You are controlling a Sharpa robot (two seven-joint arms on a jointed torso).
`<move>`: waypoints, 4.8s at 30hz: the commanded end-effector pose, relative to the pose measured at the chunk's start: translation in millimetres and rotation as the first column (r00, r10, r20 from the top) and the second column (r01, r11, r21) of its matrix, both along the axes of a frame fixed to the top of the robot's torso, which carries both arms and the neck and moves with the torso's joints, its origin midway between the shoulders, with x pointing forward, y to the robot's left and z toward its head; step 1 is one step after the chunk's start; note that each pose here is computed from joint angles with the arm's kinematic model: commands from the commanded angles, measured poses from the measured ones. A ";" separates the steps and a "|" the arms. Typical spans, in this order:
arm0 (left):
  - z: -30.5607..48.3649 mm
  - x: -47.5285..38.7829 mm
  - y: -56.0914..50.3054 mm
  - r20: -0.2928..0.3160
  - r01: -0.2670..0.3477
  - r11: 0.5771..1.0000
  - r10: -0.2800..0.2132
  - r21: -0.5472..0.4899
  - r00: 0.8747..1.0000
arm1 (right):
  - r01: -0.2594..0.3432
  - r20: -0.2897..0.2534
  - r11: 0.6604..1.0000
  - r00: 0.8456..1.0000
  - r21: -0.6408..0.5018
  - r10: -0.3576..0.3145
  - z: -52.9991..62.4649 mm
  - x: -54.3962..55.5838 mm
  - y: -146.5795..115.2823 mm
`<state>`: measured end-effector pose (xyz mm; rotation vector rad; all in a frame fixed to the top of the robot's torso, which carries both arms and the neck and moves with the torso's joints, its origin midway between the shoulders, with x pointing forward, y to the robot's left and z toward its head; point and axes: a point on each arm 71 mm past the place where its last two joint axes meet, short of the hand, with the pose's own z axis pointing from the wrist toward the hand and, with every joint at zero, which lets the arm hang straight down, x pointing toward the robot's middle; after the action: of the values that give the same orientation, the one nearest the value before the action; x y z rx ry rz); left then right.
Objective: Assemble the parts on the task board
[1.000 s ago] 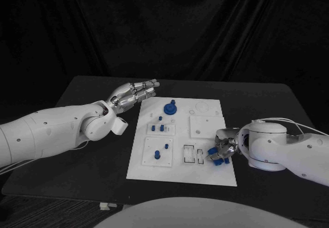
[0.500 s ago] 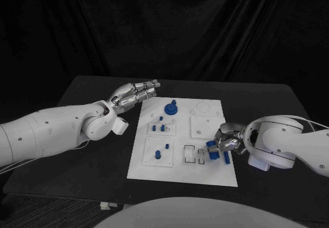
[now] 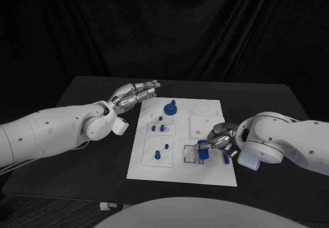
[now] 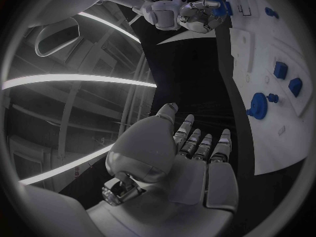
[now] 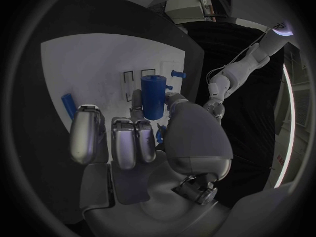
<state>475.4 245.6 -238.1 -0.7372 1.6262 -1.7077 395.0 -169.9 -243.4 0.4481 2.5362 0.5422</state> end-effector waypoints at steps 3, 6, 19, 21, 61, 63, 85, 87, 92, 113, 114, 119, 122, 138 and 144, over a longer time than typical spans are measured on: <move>0.2 -0.8 -3.4 -0.003 0.014 1.000 -0.014 -0.019 1.000 | 0.021 -0.065 1.000 0.998 0.003 -0.021 -12.3 -2.3 6.0; 0.1 -0.9 -3.3 -0.003 0.014 1.000 -0.014 -0.019 1.000 | 0.016 -0.072 1.000 0.997 0.005 -0.016 -16.8 -2.6 10.3; -0.4 -0.7 -4.6 -0.009 0.020 1.000 -0.020 -0.018 1.000 | 0.008 -0.077 1.000 0.997 0.009 -0.007 -25.0 -2.3 26.1; -0.4 -0.7 -4.7 -0.009 0.021 1.000 -0.021 -0.018 1.000 | 0.006 -0.079 1.000 0.997 0.006 -0.005 -25.3 -2.4 26.9; -2.7 -1.7 -3.6 -0.026 0.026 1.000 -0.026 -0.012 0.999 | 0.014 -0.070 1.000 0.997 -0.024 -0.016 -25.4 -2.2 17.6; -2.8 -1.8 -3.3 -0.026 0.025 1.000 -0.025 -0.012 0.999 | 0.016 -0.066 1.000 0.998 -0.018 -0.017 -24.1 -3.0 15.6; -3.2 -2.3 0.5 -0.026 0.014 1.000 -0.015 -0.007 1.000 | 0.026 0.102 1.000 0.994 0.003 -0.026 26.6 -1.1 -31.7; -3.2 -2.4 0.8 -0.026 0.013 1.000 -0.014 -0.007 1.000 | 0.020 0.122 0.999 0.992 -0.047 -0.014 26.8 0.3 -41.7; -3.1 -2.6 1.2 -0.026 0.012 1.000 -0.012 -0.007 1.000 | -0.011 0.173 0.980 0.984 -0.200 0.046 26.5 3.4 -62.6; -3.1 -3.5 1.5 -0.027 0.013 1.000 -0.013 -0.008 1.000 | -0.065 0.271 0.905 0.943 -0.420 0.194 11.1 -5.4 -74.4; -3.1 -3.5 1.5 -0.027 0.013 1.000 -0.013 -0.008 1.000 | -0.065 0.271 0.906 0.943 -0.418 0.193 9.8 -6.4 -74.1; -3.2 -3.4 0.9 -0.027 0.015 1.000 -0.015 -0.008 1.000 | -0.070 0.268 0.908 0.943 -0.414 0.195 4.0 -8.5 -71.0; -3.2 -3.4 0.0 -0.028 0.017 1.000 -0.017 -0.009 0.999 | -0.074 0.264 0.908 0.944 -0.412 0.197 0.7 -9.5 -69.4; -4.0 -3.5 -0.2 -0.030 0.020 1.000 -0.020 -0.010 0.999 | -0.103 0.211 0.903 0.955 -0.418 0.207 -21.1 -16.3 -66.0; -4.4 -3.7 -0.4 -0.032 0.021 1.000 -0.021 -0.010 0.999 | -0.109 0.197 0.902 0.958 -0.418 0.207 -27.4 -18.5 -66.1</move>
<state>472.3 247.0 -243.1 -0.7564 1.6634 -1.7058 379.2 -231.0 -264.3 0.0082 2.3609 0.1656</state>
